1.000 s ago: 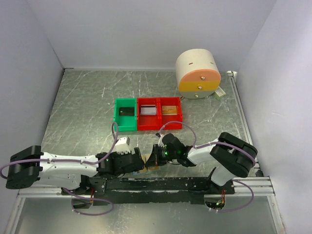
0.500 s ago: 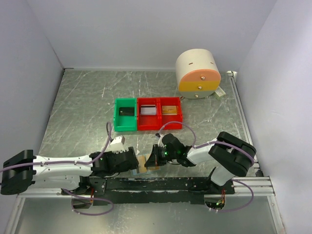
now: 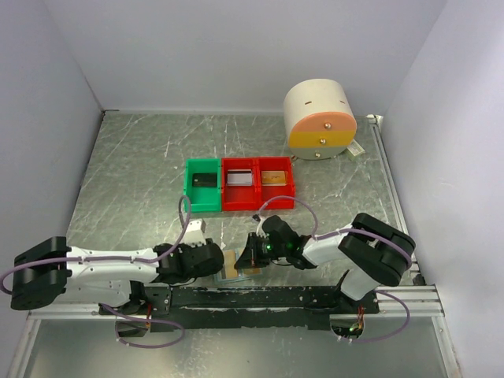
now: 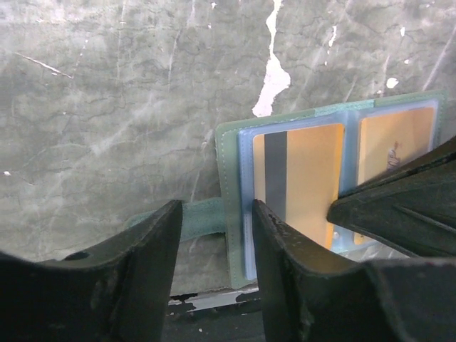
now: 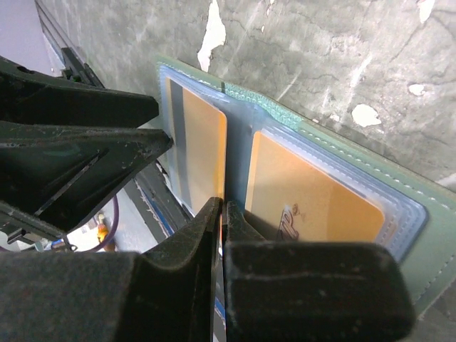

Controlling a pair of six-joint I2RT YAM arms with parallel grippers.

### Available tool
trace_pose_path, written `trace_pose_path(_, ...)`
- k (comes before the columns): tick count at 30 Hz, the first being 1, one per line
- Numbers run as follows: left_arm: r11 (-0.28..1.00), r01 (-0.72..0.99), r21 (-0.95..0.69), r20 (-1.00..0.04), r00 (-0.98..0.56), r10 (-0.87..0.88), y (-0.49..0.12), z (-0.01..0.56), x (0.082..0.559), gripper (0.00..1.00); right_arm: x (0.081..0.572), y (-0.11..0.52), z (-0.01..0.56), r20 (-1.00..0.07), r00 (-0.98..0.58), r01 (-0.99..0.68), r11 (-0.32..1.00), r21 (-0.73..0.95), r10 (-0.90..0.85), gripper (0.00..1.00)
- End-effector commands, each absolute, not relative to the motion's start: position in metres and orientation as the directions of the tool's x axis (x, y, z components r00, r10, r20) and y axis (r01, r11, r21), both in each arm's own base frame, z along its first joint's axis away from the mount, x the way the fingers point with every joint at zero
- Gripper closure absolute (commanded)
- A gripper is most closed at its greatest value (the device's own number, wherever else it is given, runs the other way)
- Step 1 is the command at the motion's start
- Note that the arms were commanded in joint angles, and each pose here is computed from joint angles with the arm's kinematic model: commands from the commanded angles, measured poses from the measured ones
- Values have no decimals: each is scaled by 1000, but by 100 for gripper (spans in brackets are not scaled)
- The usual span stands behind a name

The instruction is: Take the credit cards out of the card holder

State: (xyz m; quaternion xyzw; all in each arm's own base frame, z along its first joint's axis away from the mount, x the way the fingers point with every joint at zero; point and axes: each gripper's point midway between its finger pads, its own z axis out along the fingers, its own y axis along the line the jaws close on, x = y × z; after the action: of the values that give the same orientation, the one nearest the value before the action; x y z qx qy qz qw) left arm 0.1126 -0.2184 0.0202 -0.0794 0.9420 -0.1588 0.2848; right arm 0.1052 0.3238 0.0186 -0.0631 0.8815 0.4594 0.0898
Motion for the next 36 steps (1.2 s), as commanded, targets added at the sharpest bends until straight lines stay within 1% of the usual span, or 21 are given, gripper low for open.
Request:
trace_pose_path(1,938,-86,-336,-460,-854,-243,-223,9,105,48,110,325,27,-240,-971,-199,558,805,0,96)
trace_pose_path(7,949,-72,-306,-462,-861,-214,-223,5,104,52,110,324,28,-240,-971,-199,557,806,1,97)
trace_pose_path(14,962,-68,-265,-455,-871,-186,-223,-4,103,54,110,323,31,-245,-970,-202,556,806,3,97)
trace_pose_path(18,966,-73,-248,-453,-872,-183,-222,-8,103,58,110,322,32,-248,-969,-204,557,805,3,97)
trace_pose_path(25,973,-88,-212,-454,-873,-178,-217,-11,102,59,114,316,31,-264,-964,-203,581,788,21,97)
trace_pose_path(31,975,-87,-202,-454,-874,-172,-216,-13,102,61,114,310,28,-256,-966,-191,588,786,28,98)
trace_pose_path(36,965,-114,-238,-449,-868,-213,-216,-12,102,60,117,304,26,-269,-963,-195,607,770,32,98)
